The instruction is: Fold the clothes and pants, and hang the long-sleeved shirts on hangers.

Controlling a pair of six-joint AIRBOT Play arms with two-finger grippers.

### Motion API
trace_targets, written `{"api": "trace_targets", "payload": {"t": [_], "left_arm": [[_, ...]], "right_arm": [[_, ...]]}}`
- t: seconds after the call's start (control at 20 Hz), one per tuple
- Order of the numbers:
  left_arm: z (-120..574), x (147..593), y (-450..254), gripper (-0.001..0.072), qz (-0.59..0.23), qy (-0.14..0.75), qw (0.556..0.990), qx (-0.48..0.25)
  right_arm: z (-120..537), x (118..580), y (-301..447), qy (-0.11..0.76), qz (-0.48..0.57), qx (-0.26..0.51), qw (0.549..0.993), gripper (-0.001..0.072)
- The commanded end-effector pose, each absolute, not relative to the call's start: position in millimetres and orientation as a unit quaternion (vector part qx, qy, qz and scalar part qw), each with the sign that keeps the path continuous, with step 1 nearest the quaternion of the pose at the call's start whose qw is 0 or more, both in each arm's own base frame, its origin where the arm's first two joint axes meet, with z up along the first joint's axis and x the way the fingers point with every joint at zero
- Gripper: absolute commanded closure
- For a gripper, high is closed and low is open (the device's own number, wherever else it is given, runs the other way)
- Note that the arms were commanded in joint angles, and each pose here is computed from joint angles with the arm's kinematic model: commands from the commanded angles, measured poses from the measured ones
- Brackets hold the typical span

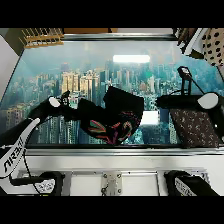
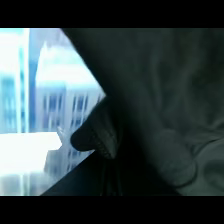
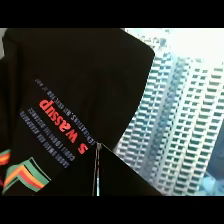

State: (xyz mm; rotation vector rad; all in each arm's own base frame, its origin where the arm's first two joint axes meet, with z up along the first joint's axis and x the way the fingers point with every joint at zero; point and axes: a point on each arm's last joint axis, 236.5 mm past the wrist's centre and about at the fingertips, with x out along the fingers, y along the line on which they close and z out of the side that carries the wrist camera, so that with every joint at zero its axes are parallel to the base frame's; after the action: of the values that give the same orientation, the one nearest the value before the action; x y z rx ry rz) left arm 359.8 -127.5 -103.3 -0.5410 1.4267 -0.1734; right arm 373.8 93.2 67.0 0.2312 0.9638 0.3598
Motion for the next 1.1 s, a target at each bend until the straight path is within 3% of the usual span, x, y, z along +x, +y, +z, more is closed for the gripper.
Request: {"api": "trace_targets", "payload": {"t": [0.0, 0.05, 0.1, 0.3, 0.55, 0.8, 0.95, 1.0, 1.05], "left_arm": [[-65, 394, -96, 0.0699, -0.070, 0.601, 0.759, -0.239], [-52, 400, -87, 0.0699, -0.067, 0.590, 0.769, -0.237], [-41, 404, -78, 0.0699, -0.064, 0.581, 0.777, -0.232], [-31, 407, -66, 0.0699, -0.058, 0.576, 0.783, -0.227], [-31, 408, -66, 0.0699, -0.057, 0.574, 0.784, -0.228], [-31, 408, -66, 0.0699, -0.057, 0.574, 0.785, -0.228], [-31, 408, -66, 0.0699, -0.057, 0.574, 0.785, -0.228], [-31, 408, -66, 0.0699, -0.057, 0.574, 0.785, -0.228], [-31, 408, -66, 0.0699, -0.057, 0.574, 0.784, -0.228]], "right_arm": [[43, 397, 95, 0.519, 0.183, 0.101, 0.829, 0.0551], [37, 414, 96, 0.528, 0.185, 0.102, 0.823, 0.0338], [28, 430, 96, 0.536, 0.186, 0.102, 0.817, 0.0270], [-27, 486, 111, 0.585, 0.216, 0.124, 0.772, 0.0269], [-81, 518, 159, 0.617, 0.280, 0.182, 0.712, 0.0270], [-110, 515, 204, 0.628, 0.301, 0.165, 0.698, 0.0270], [-109, 521, 222, 0.613, 0.306, 0.157, 0.711, 0.0275], [-106, 527, 225, 0.603, 0.305, 0.155, 0.721, 0.0403], [-98, 534, 226, 0.593, 0.306, 0.154, 0.729, 0.0655]]}}
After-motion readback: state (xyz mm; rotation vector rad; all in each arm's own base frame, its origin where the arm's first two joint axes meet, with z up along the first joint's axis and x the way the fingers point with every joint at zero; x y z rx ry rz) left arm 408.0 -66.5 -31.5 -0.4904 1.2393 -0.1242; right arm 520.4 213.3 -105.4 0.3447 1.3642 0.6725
